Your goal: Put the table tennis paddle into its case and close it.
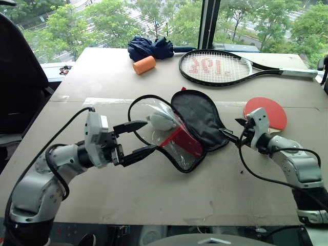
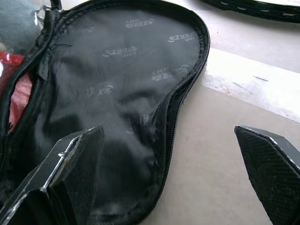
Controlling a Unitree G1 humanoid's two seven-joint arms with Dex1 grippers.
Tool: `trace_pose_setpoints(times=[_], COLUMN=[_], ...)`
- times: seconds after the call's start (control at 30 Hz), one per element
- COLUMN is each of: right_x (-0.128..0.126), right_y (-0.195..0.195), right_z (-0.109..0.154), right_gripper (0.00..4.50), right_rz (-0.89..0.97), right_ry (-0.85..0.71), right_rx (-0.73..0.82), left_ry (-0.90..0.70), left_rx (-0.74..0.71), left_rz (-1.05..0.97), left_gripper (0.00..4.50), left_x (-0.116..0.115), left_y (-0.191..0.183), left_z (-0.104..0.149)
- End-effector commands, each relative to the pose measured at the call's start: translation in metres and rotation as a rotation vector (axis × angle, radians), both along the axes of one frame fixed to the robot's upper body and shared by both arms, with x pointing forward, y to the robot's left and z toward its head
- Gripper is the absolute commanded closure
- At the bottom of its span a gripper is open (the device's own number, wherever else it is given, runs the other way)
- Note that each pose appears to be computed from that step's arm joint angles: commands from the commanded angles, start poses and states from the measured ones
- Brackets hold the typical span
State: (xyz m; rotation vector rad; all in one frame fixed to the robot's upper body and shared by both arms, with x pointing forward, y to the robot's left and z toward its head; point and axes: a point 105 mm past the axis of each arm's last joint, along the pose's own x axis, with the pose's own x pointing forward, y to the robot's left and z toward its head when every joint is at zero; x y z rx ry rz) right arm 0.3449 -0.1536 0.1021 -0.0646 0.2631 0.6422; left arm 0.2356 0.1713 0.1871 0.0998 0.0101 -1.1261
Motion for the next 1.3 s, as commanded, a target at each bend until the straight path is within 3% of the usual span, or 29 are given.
trace_pose_setpoints(times=[0.03,0.17,0.2,0.27,0.5,0.53,0.97,1.23,1.3], right_x=[0.015,0.024,0.025,0.026,0.021,0.019,-0.031,-0.04,-0.037], right_y=[0.008,0.017,0.018,0.021,0.03,0.031,0.008,0.012,0.005], right_z=[0.003,-0.001,-0.002,-0.002,0.002,0.002,-0.008,-0.007,0.01], right_gripper=[0.0,0.0,0.24,0.85,4.24,4.39,4.39,4.39,3.8], right_rz=[-0.021,-0.022,-0.024,-0.015,-0.002,-0.01,-0.282,-0.302,-0.312], right_ry=[0.022,0.058,0.061,0.046,-0.009,-0.009,0.15,0.156,0.063], right_rx=[-0.007,-0.028,-0.037,-0.051,-0.09,-0.083,0.013,0.012,-0.003], left_ry=[0.007,-0.012,-0.021,-0.033,-0.037,-0.033,-0.033,-0.046,-0.045], left_rx=[0.005,0.051,0.063,0.075,0.086,0.087,0.087,0.085,0.087], left_rz=[-0.003,0.024,0.037,0.057,0.067,0.06,-0.047,-0.107,-0.123], left_gripper=[0.08,0.08,0.02,0.0,0.0,0.0,0.0,0.0,0.0], left_x=[-0.001,0.005,0.007,0.01,0.012,0.012,0.009,0.013,0.013], left_y=[0.012,0.023,0.027,0.033,0.037,0.036,0.015,0.004,0.001], left_z=[0.015,0.023,0.025,0.028,0.029,0.027,0.033,0.04,0.041])
